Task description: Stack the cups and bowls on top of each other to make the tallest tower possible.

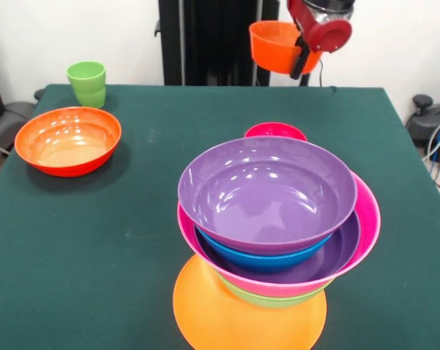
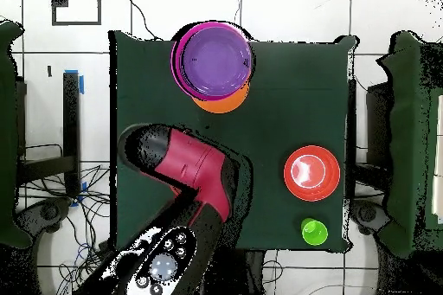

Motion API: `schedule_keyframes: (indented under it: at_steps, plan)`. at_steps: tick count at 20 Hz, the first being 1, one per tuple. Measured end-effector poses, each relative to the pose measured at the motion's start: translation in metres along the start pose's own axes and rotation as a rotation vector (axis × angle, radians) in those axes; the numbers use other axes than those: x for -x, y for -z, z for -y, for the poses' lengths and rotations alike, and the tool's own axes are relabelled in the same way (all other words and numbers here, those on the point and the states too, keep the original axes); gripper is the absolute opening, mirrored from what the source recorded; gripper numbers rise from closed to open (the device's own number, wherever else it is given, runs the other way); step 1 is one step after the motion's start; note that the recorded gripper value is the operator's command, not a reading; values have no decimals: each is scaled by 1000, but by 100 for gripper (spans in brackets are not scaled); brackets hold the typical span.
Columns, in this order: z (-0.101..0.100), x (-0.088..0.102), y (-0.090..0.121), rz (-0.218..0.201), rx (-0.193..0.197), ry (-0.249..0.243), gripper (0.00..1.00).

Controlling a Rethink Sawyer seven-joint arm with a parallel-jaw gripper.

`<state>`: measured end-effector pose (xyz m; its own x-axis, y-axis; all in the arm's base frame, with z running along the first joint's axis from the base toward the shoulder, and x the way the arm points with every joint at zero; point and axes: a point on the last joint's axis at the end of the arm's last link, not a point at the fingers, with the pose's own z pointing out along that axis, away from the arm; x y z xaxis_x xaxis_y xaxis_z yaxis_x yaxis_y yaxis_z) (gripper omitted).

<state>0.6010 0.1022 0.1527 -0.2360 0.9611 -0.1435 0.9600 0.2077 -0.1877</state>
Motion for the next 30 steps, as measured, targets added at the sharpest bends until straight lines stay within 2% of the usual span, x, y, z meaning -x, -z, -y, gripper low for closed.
schedule_keyframes:
  at_steps: [2, 3, 5, 6, 9, 13, 18, 23, 25, 30]
  plan:
    - [-9, 10, 9, -4, 2, -2, 0]
    - [-21, 25, 23, -10, 4, -5, 0]
    - [-32, 37, 36, -13, 7, -6, 0]
    - [-42, 49, 49, -16, 7, -5, 0]
    - [-52, 60, 66, -22, 7, -1, 0]
    - [-75, 78, 102, -36, 11, 10, 0]
    - [-104, 93, 132, -23, 31, 36, 0]
    - [-132, 108, 150, 6, 49, 60, 0]
    - [-150, 120, 157, 33, 57, 75, 0]
    - [-179, 143, 154, 78, 67, 94, 0]
